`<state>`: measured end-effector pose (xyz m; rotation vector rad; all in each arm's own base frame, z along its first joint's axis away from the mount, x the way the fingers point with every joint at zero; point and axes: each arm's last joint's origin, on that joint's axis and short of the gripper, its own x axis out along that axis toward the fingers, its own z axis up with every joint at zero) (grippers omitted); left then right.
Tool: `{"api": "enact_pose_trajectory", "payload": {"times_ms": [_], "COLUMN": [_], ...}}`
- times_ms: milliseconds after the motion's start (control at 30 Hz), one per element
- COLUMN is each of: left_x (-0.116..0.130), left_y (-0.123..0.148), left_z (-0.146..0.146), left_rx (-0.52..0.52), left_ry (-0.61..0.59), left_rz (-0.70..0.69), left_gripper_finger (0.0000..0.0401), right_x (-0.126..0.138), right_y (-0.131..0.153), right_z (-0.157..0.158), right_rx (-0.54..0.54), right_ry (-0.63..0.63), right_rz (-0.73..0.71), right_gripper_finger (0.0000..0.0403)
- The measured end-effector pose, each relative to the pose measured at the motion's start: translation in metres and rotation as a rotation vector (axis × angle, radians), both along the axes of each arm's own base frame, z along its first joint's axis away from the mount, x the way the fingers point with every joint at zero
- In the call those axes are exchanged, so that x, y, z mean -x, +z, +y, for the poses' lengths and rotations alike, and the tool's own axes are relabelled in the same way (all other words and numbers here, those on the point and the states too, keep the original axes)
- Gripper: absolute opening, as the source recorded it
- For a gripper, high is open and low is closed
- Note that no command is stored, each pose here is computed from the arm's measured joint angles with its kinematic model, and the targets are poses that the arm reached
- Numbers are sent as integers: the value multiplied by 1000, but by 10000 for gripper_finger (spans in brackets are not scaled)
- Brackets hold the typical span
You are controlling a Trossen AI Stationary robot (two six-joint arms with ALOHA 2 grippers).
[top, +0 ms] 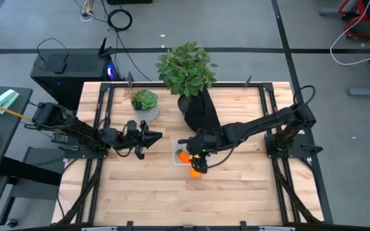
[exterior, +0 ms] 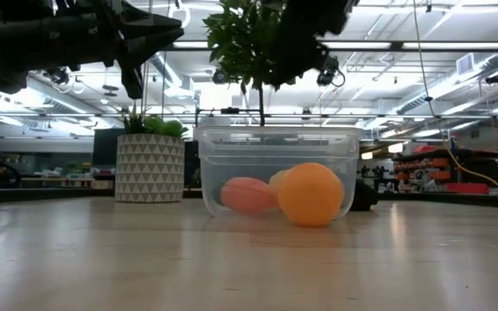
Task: Pick and placing Produce into tupperware
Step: Put the orange into the transparent bin
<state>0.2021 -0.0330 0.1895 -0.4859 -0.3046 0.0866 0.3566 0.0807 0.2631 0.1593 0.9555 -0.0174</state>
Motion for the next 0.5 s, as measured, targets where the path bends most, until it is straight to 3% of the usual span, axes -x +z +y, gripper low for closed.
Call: {"api": "enact_pose_trajectory", "payload": {"times_ms": [267, 400, 500], "left_x": [0, 0, 0], "left_y": [-1, -1, -1], "left_z": [0, 0, 0], "left_rx": [-3, 1, 2], "left_ry": [-4, -5, -6], "left_rz": [11, 13, 14], "left_gripper_finger": [52, 53, 52], "right_x": [39, 56, 66], "right_y": [1, -6, -10], "right_z": [49, 71, 88], "right_rx": [48, 21, -15], "right_ry": [211, 167, 45], "right_rz": [225, 290, 295], "right_gripper_finger": [250, 249, 249]}}
